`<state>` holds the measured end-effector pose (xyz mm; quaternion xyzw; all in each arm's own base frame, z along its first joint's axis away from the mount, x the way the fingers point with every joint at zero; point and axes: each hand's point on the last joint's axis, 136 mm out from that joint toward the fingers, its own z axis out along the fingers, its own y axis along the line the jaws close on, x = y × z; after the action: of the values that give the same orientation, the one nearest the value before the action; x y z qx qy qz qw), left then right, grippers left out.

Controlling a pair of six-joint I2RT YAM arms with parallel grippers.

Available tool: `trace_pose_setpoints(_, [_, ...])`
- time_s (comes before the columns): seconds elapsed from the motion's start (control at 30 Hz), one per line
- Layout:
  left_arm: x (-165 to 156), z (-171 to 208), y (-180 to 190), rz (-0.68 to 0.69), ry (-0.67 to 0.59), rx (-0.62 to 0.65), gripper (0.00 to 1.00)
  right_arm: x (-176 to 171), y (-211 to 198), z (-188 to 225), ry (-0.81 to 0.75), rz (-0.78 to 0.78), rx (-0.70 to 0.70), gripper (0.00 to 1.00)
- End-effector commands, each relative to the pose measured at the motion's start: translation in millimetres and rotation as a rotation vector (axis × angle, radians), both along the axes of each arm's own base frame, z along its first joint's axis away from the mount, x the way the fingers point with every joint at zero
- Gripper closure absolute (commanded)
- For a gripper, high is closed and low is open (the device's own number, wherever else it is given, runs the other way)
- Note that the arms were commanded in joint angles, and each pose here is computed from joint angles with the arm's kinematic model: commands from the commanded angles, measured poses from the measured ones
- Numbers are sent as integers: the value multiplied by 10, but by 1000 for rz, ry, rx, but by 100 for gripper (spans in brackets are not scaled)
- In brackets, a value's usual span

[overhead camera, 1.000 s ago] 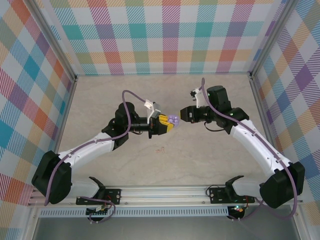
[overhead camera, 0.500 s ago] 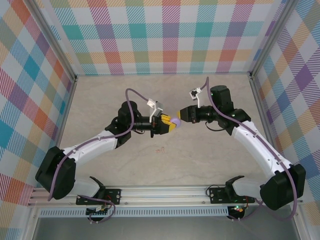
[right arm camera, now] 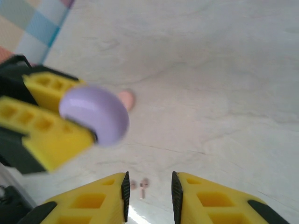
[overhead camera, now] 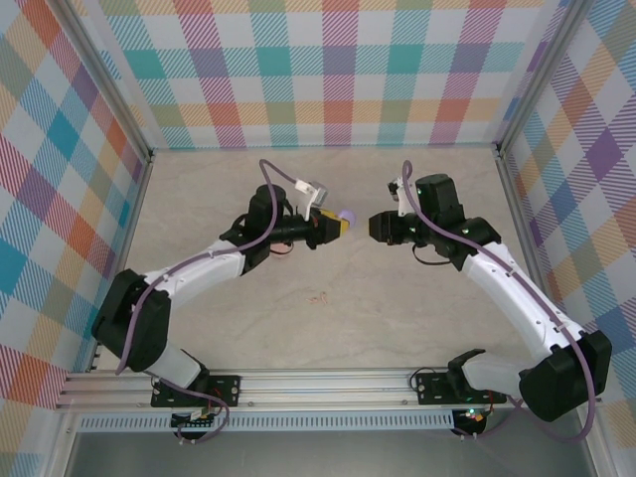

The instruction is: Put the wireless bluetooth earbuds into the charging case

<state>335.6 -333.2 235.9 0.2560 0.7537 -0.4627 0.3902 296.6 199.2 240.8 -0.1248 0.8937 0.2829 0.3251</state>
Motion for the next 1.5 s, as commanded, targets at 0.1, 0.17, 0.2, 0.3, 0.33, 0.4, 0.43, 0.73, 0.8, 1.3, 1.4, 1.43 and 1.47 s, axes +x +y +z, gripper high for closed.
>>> trace_pose_setpoints(0.1, [678,-635,171,233,381,178,92,16,-180,-18,-4,-75,-76,67])
trace_pose_setpoints(0.17, [818,-793,156,241,467,219,91,10,-190,-37,-2,-79,-78,67])
trace_pose_setpoints(0.2, [906,-842,132,242,482,226,92,8,-191,-39,-2,-79,-79,66])
trace_pose_setpoints(0.3, [1076,-986,126,272,512,267,92,-8,-183,-67,12,-72,-79,66])
trace_pose_setpoints(0.33, [1122,-1086,130,279,530,282,92,-13,-177,-75,15,-70,-77,66])
trace_pose_setpoints(0.4, [1252,-1212,134,290,566,300,92,-25,-170,-93,25,-69,-71,65])
trace_pose_setpoints(0.43, [1309,-1259,132,293,579,304,92,-30,-166,-98,29,-68,-68,65])
trace_pose_setpoints(0.73, [1694,-1587,152,319,644,318,91,-59,-146,-105,43,-62,-53,65])
trace_pose_setpoints(0.8, [1756,-1650,171,324,656,310,91,-64,-143,-102,46,-61,-50,65])
trace_pose_setpoints(1.3, [1878,-1962,246,362,701,361,61,-99,-159,-93,54,-64,-52,64])
trace_pose_setpoints(1.4, [1919,-1878,325,383,653,412,42,-104,-174,-97,52,-66,-59,63])
trace_pose_setpoints(1.43, [1927,-1840,358,390,636,431,39,-106,-176,-100,53,-66,-60,63])
trace_pose_setpoints(1.47, [1940,-1769,399,400,610,452,36,-107,-181,-107,54,-68,-62,63])
